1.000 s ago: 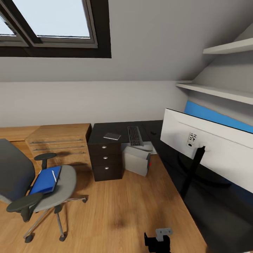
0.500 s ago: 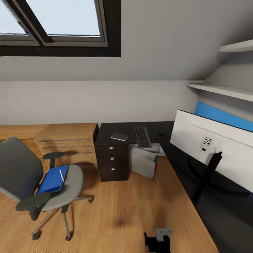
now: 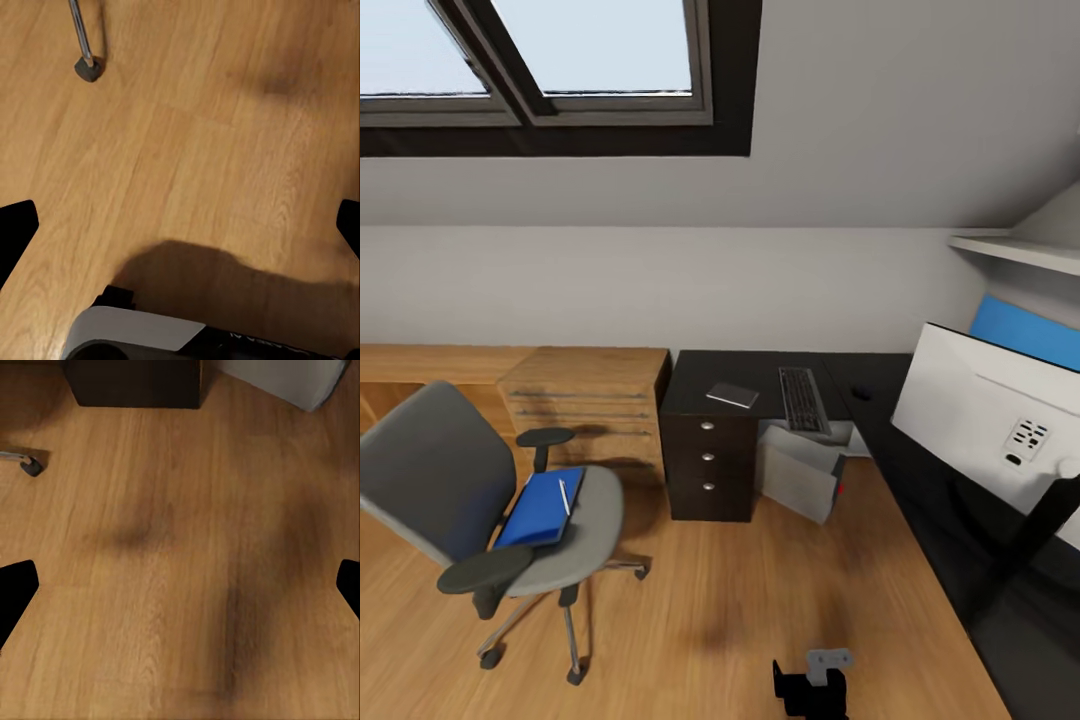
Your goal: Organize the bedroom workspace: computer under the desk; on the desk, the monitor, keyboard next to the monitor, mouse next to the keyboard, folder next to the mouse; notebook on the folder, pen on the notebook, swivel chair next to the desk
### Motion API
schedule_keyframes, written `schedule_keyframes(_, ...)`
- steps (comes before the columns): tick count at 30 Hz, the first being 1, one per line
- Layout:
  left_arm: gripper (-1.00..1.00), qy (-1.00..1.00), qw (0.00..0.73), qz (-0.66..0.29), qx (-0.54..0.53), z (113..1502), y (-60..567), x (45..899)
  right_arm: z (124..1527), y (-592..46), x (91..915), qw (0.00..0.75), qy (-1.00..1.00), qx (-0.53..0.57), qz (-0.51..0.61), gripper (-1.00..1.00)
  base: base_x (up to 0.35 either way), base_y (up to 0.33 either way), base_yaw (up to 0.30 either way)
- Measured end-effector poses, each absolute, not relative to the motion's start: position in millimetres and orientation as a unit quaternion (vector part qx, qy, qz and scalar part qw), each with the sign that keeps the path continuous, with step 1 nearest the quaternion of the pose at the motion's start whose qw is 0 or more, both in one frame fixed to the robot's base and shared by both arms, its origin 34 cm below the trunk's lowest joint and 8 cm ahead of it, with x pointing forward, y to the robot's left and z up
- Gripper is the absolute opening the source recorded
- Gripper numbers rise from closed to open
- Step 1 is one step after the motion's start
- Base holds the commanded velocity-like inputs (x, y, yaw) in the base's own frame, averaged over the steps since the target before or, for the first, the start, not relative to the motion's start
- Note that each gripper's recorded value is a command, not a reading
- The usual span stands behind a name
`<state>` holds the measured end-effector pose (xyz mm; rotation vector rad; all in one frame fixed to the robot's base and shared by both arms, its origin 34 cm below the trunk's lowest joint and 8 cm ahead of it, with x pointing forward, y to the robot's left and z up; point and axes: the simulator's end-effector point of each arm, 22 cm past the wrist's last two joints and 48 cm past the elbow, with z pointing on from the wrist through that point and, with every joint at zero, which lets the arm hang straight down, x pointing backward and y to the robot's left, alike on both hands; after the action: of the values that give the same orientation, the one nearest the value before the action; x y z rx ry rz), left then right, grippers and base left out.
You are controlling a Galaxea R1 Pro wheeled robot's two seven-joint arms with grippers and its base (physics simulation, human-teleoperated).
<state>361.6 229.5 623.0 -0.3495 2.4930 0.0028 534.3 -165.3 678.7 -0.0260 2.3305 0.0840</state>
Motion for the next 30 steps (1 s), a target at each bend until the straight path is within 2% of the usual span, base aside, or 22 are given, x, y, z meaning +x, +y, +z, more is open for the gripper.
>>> schedule_keyframes(13,1.0,0.943,0.307,0.001,-0.132,622.9,229.4,361.8,682.2,-169.1,538.3,0.406,0.913,-0.01,0.031,1.0,0.314,0.0,0.02)
schedule_keyframes(30,1.0,0.943,0.306,0.001,-0.132,622.7,229.4,361.2,682.5,-172.7,539.0,0.408,0.913,-0.011,0.029,1.0,0.17,-0.035,0.0)
